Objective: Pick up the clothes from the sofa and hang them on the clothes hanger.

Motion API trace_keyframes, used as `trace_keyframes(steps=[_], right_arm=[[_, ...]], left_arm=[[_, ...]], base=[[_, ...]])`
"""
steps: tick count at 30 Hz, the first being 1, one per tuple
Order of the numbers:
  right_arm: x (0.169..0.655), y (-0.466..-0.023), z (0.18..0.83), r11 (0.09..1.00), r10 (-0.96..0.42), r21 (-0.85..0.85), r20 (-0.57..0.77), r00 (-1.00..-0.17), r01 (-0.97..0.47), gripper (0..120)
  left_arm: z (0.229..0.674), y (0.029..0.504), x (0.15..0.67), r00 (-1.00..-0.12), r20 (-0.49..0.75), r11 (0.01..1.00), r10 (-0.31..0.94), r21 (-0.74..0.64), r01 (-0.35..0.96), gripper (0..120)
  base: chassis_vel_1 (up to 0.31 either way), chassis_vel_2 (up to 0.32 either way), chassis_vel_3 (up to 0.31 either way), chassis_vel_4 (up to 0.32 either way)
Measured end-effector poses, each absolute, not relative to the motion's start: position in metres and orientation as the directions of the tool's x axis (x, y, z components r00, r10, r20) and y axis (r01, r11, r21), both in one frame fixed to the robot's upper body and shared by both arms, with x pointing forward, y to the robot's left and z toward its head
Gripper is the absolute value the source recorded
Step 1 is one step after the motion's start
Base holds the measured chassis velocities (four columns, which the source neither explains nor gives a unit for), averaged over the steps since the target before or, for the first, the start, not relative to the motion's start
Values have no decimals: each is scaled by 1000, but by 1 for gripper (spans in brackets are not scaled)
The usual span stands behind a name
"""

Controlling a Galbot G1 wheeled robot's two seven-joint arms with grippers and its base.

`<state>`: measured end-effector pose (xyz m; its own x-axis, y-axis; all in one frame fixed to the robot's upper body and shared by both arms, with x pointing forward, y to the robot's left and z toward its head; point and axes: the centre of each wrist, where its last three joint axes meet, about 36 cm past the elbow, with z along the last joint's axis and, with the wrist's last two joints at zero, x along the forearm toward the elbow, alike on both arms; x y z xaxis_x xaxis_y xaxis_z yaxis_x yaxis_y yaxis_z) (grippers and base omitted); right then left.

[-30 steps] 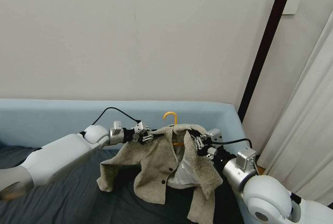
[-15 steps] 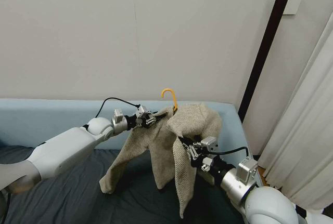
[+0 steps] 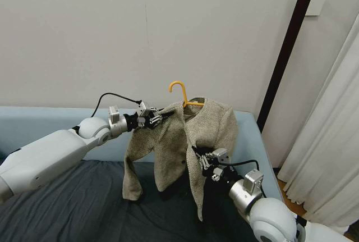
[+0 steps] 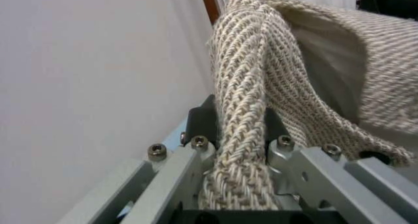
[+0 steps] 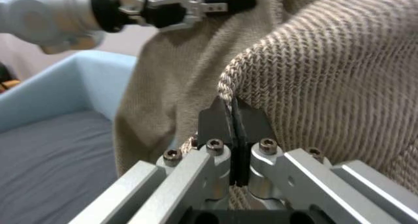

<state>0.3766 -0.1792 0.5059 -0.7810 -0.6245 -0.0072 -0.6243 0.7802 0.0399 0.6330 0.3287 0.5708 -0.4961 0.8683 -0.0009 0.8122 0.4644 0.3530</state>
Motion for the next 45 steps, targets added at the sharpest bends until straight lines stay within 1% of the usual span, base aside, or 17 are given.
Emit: trace_keyframes(steps=[9, 15, 17, 19, 20, 23, 25, 27, 28, 29, 30, 34, 35, 38, 41, 42, 45], right_arm=[[371, -181, 506, 752, -660, -25, -23, -751, -659, 0], [369, -184, 500, 752, -658, -45, -7, -753, -657, 0], [369, -186, 496, 760, -649, -45, 1, -761, -649, 8], [371, -189, 495, 776, -629, -56, 2, -778, -628, 20], [371, -189, 495, 776, -629, -56, 2, -778, -628, 20], [374, -192, 498, 809, -583, -79, 17, -812, -582, 34], [374, -194, 499, 819, -567, -90, 20, -824, -566, 37], [375, -196, 503, 834, -541, -112, 24, -841, -540, 49], [374, -197, 504, 838, -535, -116, 25, -844, -534, 51], [373, -197, 507, 844, -524, -121, 23, -851, -523, 55], [373, -197, 507, 844, -524, -121, 23, -851, -523, 55], [385, -198, 520, 883, -452, -134, 8, -892, -449, 72], [385, -198, 520, 883, -452, -134, 8, -892, -449, 72], [399, -200, 531, 913, -394, -106, 11, -919, -393, 88], [405, -200, 536, 924, -373, -74, 23, -927, -374, 94], [412, -196, 539, 934, -354, -42, 44, -934, -356, 98], [416, -192, 538, 937, -348, -22, 58, -936, -349, 100]], left_arm=[[562, 329, 624, -516, -34, 496, 856, 339, 799, 8], [564, 335, 618, -519, -41, 500, 854, 342, 795, 8], [567, 338, 614, -518, -41, 499, 854, 348, 794, 8], [569, 343, 609, -518, -40, 496, 855, 357, 791, 8], [569, 343, 609, -518, -40, 496, 855, 357, 791, 8], [571, 348, 605, -519, -40, 496, 854, 368, 787, 8], [572, 350, 604, -522, -41, 498, 852, 371, 784, 8], [572, 356, 601, -528, -45, 503, 848, 380, 776, 8], [572, 357, 600, -530, -46, 505, 847, 382, 774, 8], [570, 359, 598, -531, -47, 507, 846, 382, 773, 8], [570, 359, 598, -531, -47, 507, 846, 382, 773, 8], [565, 360, 592, -527, -43, 501, 849, 384, 775, 8], [565, 360, 592, -527, -43, 501, 849, 384, 775, 8], [564, 355, 591, -515, -43, 490, 856, 386, 782, 8], [563, 352, 589, -509, -44, 485, 860, 385, 786, 8], [563, 351, 586, -503, -43, 479, 863, 384, 789, 8], [562, 350, 583, -499, -42, 475, 866, 384, 792, 8]], base=[[0, 0, 0, 0], [0, 0, 0, 0], [0, 0, 0, 0], [0, 0, 0, 0], [0, 0, 0, 0], [0, 0, 0, 0], [0, 0, 0, 0], [0, 0, 0, 0], [0, 0, 0, 0], [0, 0, 0, 0], [0, 0, 0, 0], [0, 0, 0, 0], [0, 0, 0, 0], [0, 0, 0, 0], [0, 0, 0, 0], [0, 0, 0, 0], [0, 0, 0, 0]])
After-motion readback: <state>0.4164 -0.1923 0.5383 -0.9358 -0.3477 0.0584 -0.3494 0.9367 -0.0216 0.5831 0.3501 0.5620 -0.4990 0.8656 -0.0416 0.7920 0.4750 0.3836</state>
